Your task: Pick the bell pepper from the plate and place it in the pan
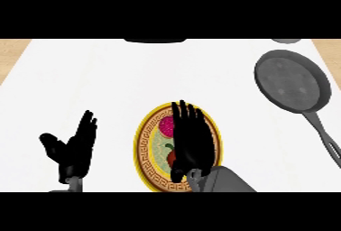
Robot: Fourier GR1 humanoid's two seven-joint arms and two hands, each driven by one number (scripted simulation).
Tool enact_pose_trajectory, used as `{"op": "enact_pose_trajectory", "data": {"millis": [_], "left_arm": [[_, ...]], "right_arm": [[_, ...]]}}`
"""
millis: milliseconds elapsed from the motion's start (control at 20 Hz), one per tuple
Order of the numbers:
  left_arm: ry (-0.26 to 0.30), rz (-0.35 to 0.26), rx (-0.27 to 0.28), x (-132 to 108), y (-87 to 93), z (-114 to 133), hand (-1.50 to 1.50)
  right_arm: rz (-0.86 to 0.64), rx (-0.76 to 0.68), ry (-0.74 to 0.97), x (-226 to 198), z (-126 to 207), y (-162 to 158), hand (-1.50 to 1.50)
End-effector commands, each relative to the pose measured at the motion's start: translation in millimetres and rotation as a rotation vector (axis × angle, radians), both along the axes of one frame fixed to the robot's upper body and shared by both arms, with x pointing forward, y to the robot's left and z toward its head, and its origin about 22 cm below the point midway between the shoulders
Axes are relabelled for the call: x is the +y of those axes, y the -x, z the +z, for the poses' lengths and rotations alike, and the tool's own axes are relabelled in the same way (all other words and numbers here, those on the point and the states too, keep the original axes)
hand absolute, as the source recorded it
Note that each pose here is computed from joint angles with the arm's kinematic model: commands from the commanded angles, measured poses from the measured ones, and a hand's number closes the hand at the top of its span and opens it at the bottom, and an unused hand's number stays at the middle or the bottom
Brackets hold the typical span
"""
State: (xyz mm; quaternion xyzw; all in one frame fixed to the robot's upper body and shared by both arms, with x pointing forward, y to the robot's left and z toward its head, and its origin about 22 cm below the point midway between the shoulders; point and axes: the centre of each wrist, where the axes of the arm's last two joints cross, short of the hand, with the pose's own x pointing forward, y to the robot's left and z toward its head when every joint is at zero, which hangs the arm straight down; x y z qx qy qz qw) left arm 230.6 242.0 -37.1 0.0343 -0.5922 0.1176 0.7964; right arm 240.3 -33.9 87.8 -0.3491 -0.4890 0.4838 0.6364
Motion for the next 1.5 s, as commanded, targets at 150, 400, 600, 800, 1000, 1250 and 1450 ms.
{"op": "enact_pose_trajectory", "data": {"millis": [150,400,600,800,1000,1250,1450], "left_arm": [[0.026,-0.025,0.034,-13.2,3.1,-0.8,0.00],[0.016,-0.003,0.048,-0.2,14.2,-14.5,0.00],[0.011,0.012,0.049,3.2,19.4,-0.1,0.00],[0.013,0.013,0.042,5.4,18.1,-12.0,0.00],[0.020,0.015,0.061,5.2,17.9,-9.5,0.00],[0.005,-0.021,0.044,6.7,24.7,-21.1,0.00],[0.013,0.011,0.033,-2.0,15.4,-13.1,0.00]], "right_arm": [[-0.001,0.298,0.119,4.6,-13.9,-23.7,-1.50],[0.017,0.334,0.100,0.9,-7.8,-26.2,-1.50],[0.018,0.257,0.093,-10.2,-28.7,-7.1,-1.50],[0.007,0.237,0.047,-2.3,-29.6,-5.0,-1.50],[0.004,0.184,0.076,-2.7,-49.9,-3.4,-1.50],[-0.024,0.211,0.107,4.0,-81.6,-11.1,-1.50],[0.070,0.202,0.047,4.8,-64.9,-6.6,1.50]]}}
